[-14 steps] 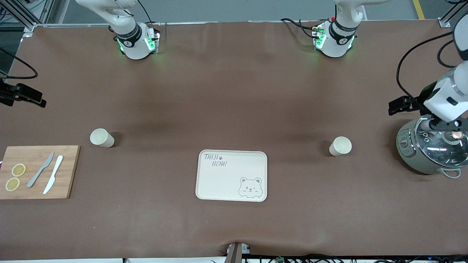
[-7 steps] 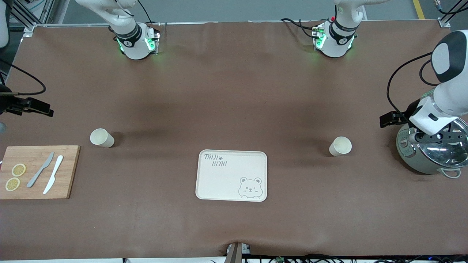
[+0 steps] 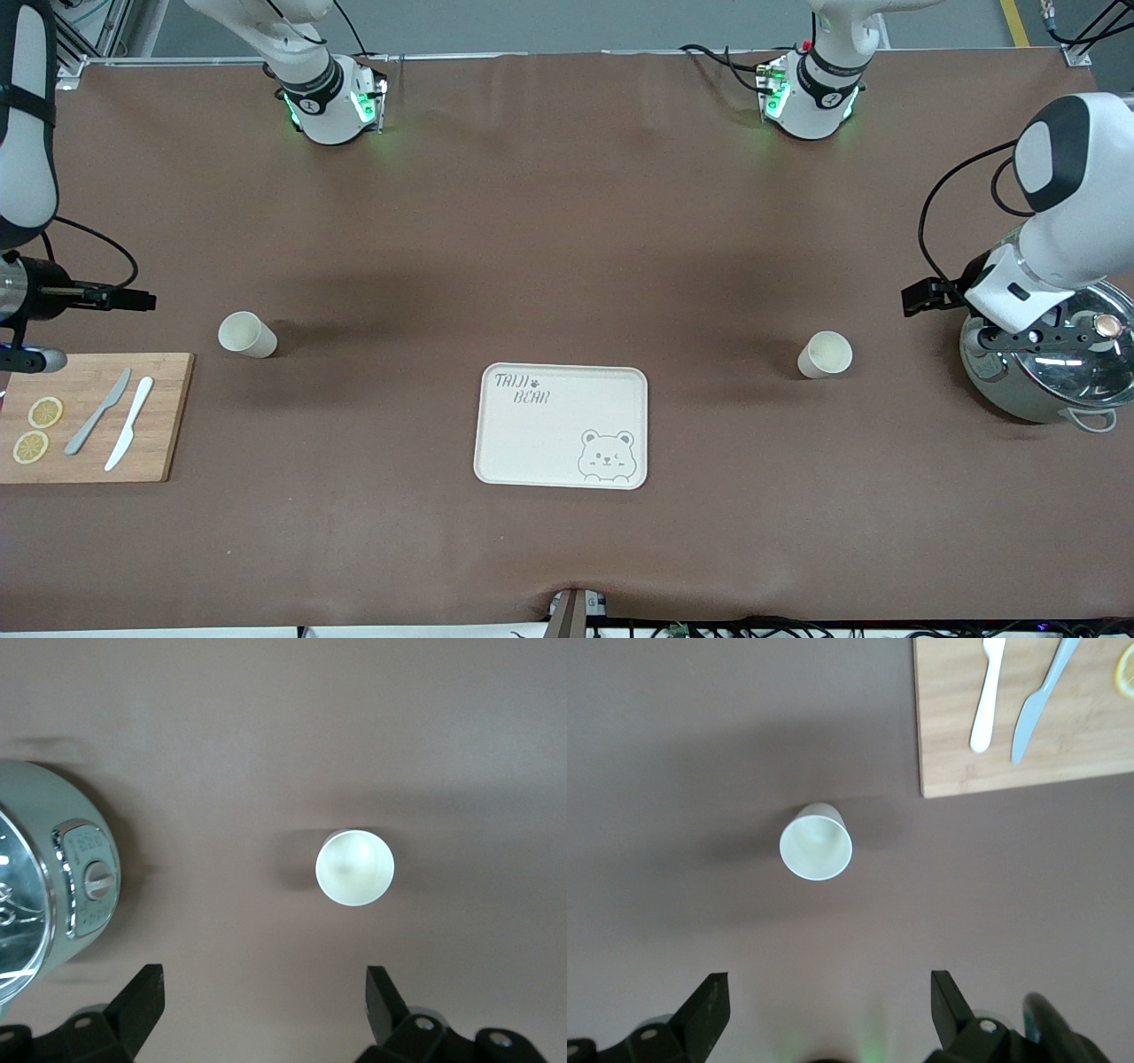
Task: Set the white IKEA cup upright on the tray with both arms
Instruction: 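Grasp the white cups with the left and right grippers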
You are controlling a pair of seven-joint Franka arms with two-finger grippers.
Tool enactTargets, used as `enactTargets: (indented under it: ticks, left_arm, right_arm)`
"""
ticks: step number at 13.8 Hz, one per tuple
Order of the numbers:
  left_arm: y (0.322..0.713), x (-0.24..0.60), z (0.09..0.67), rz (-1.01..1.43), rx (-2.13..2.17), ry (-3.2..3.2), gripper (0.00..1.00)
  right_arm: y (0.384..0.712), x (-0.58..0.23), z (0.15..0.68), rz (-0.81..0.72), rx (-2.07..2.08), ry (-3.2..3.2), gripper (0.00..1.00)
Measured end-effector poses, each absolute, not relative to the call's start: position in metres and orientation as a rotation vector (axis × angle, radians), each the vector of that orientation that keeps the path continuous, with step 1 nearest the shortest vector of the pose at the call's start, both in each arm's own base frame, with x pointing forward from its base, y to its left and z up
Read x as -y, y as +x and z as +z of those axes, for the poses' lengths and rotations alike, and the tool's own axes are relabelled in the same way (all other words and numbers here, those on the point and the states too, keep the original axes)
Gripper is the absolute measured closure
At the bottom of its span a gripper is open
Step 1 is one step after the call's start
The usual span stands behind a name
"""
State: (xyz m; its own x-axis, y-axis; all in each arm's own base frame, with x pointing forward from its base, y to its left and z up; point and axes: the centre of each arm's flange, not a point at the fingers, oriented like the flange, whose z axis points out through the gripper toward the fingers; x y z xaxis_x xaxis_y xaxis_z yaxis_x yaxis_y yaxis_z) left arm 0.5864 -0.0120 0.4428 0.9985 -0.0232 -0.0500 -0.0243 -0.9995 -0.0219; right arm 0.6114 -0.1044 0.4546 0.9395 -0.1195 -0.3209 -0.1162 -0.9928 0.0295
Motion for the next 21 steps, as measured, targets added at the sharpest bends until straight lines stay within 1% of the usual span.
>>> enactTargets:
  ticks: [2, 4, 7, 10, 13, 14, 15, 16, 17, 18, 19, 20, 21]
  left_arm:
    - [0.586, 0.015, 0.430, 0.085, -0.045, -3.119, 0.00]
    - [0.588, 0.020, 0.414, 0.098, -0.062, -3.122, 0.00]
    - [0.591, 0.031, 0.390, 0.121, -0.089, -3.128, 0.00]
    - [0.591, 0.033, 0.369, 0.110, -0.094, -3.133, 0.00]
    - [0.587, 0.034, 0.345, 0.038, -0.092, -3.140, 0.00]
    - [0.585, 0.036, 0.338, 0.026, -0.088, -3.142, 0.00]
    - [0.583, 0.040, 0.331, 0.020, -0.082, -3.145, 0.00]
    - [0.582, 0.045, 0.323, 0.014, -0.077, -3.149, 0.00]
    - [0.583, 0.050, 0.316, 0.002, -0.069, -3.154, 0.04]
    - [0.584, 0.052, 0.308, -0.011, -0.062, -3.159, 0.05]
    - [0.585, 0.053, 0.299, -0.014, -0.057, -3.163, 0.11]
    - [0.586, 0.052, 0.290, -0.005, -0.055, -3.166, 0.16]
    - [0.586, 0.051, 0.283, 0.005, -0.051, -3.168, 0.19]
  right_arm:
    - [0.617, 0.110, 0.420, -0.589, 0.196, 3.071, 0.00]
    - [0.621, 0.110, 0.396, -0.627, 0.193, 3.065, 0.00]
    - [0.619, 0.111, 0.355, -0.550, 0.190, 3.076, 0.00]
    - [0.607, 0.115, 0.306, -0.454, 0.196, 3.087, 0.00]
    - [0.592, 0.112, 0.276, -0.458, 0.189, 3.090, 0.00]
    - [0.588, 0.110, 0.271, -0.469, 0.187, 3.089, 0.07]
    - [0.584, 0.109, 0.267, -0.482, 0.185, 3.089, 0.19]
    - [0.581, 0.108, 0.264, -0.488, 0.184, 3.089, 0.19]
    - [0.578, 0.107, 0.261, -0.480, 0.182, 3.090, 0.21]
    - [0.576, 0.107, 0.256, -0.456, 0.181, 3.093, 0.21]
    - [0.573, 0.106, 0.250, -0.433, 0.180, 3.095, 0.25]
    - [0.569, 0.105, 0.243, -0.413, 0.178, 3.097, 0.26]
    - [0.566, 0.105, 0.237, -0.398, 0.176, 3.099, 0.36]
